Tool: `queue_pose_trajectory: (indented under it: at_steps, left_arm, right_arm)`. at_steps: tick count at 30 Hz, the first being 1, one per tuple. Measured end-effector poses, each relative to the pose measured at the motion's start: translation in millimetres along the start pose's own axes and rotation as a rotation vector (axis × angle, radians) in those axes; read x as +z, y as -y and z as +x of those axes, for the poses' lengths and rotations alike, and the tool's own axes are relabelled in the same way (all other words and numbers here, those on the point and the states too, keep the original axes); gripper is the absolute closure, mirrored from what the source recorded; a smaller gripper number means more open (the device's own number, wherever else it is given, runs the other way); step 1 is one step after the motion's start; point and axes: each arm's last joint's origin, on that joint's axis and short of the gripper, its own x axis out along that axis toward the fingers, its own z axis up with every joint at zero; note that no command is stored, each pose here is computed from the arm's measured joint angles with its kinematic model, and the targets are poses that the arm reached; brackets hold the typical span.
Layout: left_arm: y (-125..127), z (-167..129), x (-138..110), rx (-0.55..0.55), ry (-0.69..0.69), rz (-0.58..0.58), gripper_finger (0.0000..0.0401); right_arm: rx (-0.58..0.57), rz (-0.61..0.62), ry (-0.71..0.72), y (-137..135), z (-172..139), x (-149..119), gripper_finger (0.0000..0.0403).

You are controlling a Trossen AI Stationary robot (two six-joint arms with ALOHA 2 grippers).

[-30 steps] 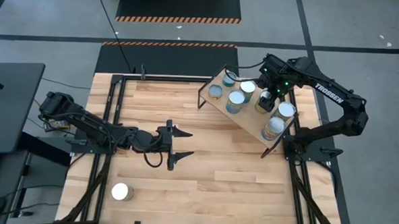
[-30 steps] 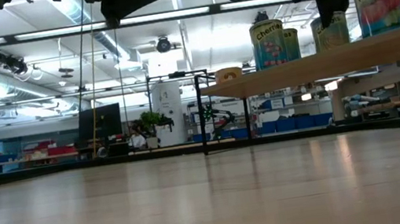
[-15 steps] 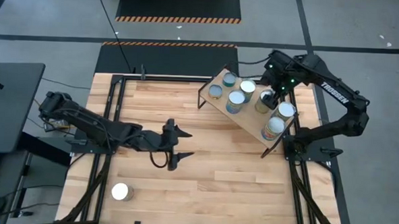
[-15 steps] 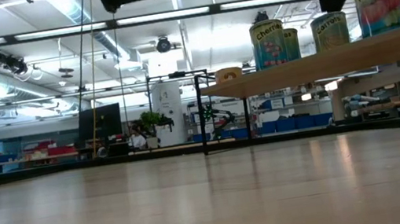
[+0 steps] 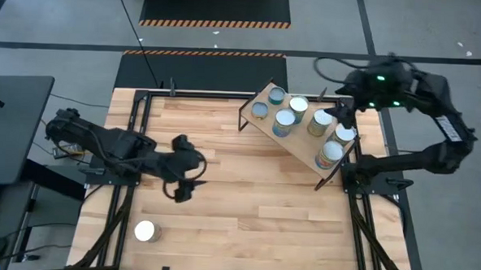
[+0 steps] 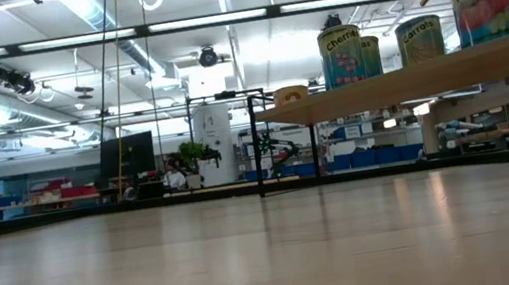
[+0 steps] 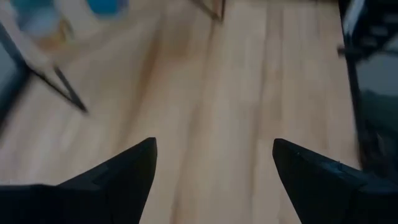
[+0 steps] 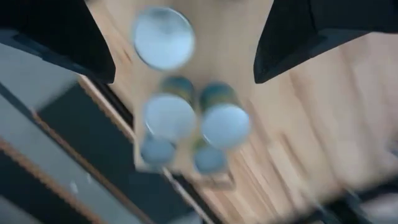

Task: Pick and place cans onto a shelf
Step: Put the canned peaches on the shelf

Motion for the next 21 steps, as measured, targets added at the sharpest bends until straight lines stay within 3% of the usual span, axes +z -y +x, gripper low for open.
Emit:
queue_pose_trajectory:
  at_steps: [8,13,21]
  left_arm:
    - [34.2,-29.7,-44.0,-0.041,-0.220,-0.069,0.0089]
    - [57.5,-43.1,-71.4,-0.097,-0.304,-0.198,0.0098]
    - [76.8,-52.0,-114.4,-0.104,-0.557,-0.307,0.0099]
  right_arm:
    - [0.199,-0.038,0.263,-25.0,-27.3,5.1,0.0012]
    - [0.322,-0.098,0.373,-51.4,-15.8,28.0,0.0012]
    - [0.378,-0.204,0.448,-95.6,19.5,56.2,0.0011]
